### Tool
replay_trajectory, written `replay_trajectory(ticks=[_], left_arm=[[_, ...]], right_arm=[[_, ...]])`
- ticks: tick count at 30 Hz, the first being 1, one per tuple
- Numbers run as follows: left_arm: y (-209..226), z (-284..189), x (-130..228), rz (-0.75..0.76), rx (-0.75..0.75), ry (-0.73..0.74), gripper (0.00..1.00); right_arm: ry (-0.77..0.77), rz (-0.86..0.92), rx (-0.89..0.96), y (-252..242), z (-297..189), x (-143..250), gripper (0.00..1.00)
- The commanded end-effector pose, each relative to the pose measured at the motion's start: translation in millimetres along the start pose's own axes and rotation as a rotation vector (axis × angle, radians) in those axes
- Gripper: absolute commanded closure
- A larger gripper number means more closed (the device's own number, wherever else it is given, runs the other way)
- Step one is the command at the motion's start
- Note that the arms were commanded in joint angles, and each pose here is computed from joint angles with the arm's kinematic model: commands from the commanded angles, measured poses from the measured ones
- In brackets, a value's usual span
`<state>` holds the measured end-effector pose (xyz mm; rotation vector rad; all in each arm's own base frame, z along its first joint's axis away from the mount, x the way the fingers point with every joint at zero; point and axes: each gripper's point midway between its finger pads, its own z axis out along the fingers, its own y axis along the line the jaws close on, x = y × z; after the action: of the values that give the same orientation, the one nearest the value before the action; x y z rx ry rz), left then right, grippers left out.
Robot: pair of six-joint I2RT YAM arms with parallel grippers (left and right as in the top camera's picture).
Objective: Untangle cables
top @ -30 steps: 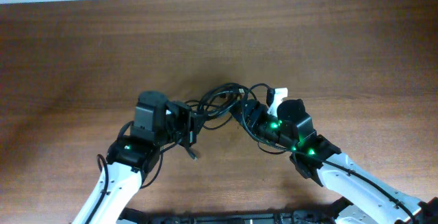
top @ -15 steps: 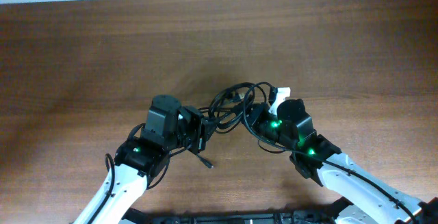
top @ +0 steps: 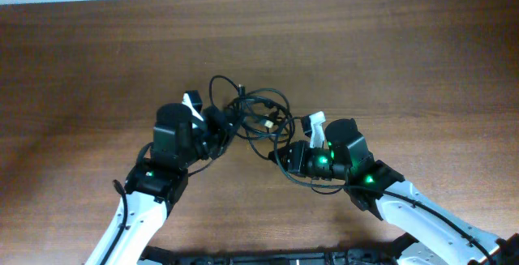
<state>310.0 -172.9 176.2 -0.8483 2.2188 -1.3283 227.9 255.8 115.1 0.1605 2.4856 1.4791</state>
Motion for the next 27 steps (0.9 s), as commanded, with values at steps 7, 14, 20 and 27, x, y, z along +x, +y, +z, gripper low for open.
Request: replay_trajectory(ticks=[7, 14, 20, 27], left_arm=[[-45, -17, -39, 0.157, 0.173, -0.119, 1.00], [-49, -18, -39, 0.164, 0.186, -0.124, 1.00], [-48, -18, -39, 0.162, 0.183, -0.123, 1.00], [-48, -17, -37, 0.123, 0.186, -0.115, 1.00]], right_arm=[[0.130, 0.005, 0.134, -45, -12, 25, 0.96], [0.054, 0.080, 0.191, -71, -32, 1, 0.88], [0.028, 0.111, 0.200, -77, -38, -6, 0.67], [0.080, 0.144, 0.089, -55, -35, -1, 0.46]])
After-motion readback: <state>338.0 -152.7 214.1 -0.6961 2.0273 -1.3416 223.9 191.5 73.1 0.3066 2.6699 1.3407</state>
